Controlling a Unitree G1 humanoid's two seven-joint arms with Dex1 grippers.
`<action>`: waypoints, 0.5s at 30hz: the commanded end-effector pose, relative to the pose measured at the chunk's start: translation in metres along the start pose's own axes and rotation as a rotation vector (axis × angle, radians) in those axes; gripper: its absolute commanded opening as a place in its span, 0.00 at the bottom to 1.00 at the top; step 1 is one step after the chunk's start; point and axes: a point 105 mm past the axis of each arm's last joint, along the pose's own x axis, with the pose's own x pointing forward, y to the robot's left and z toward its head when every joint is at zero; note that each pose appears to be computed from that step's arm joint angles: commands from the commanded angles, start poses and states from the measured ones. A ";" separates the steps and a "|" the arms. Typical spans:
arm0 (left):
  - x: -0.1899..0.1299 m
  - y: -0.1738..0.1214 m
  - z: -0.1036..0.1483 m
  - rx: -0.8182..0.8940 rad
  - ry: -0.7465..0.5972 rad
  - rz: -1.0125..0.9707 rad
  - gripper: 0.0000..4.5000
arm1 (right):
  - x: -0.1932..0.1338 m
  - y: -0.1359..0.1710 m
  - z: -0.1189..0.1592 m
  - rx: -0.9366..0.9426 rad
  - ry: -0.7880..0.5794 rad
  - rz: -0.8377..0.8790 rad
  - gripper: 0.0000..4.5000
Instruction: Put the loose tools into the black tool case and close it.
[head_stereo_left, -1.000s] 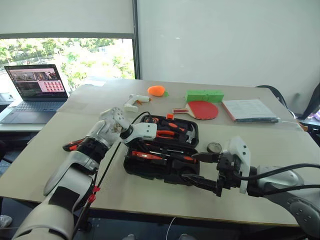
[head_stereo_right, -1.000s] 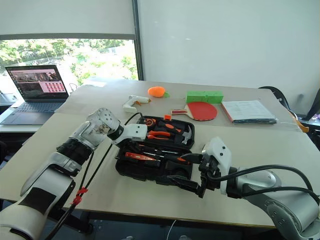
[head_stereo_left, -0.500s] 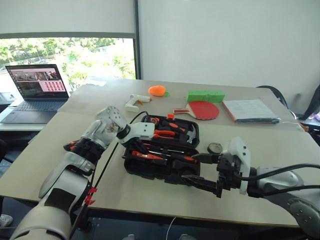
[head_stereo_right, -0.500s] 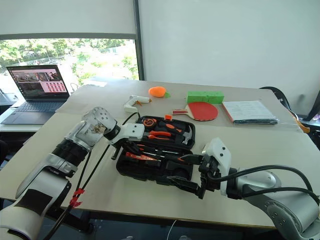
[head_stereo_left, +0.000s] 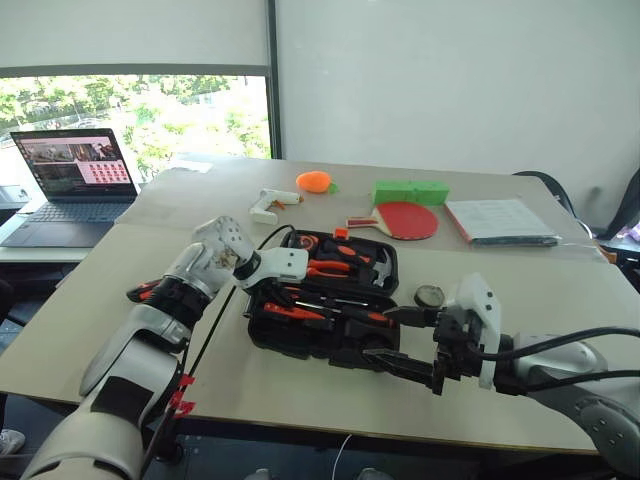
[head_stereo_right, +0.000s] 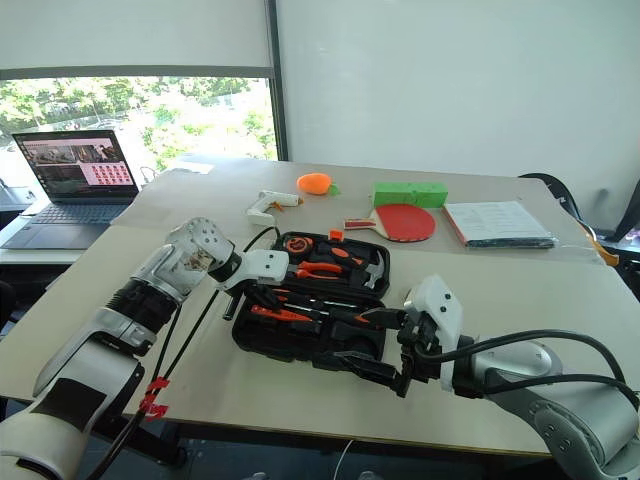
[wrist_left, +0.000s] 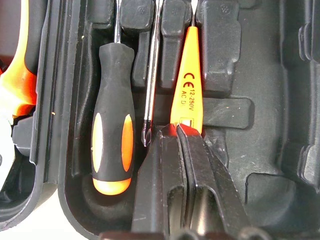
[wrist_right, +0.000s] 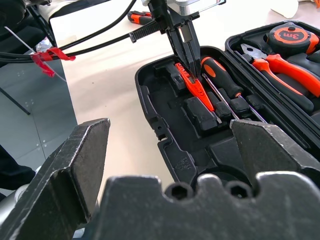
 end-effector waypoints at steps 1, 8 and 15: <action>-0.023 0.003 0.011 -0.029 -0.080 0.047 0.02 | -0.002 0.004 0.009 -0.037 -0.023 0.010 1.00; -0.076 0.008 -0.039 -0.249 -0.077 0.284 0.25 | -0.004 0.001 0.019 -0.104 -0.028 0.024 1.00; -0.133 -0.020 -0.131 -0.468 0.102 0.492 0.80 | -0.003 -0.001 0.037 -0.169 -0.031 0.096 1.00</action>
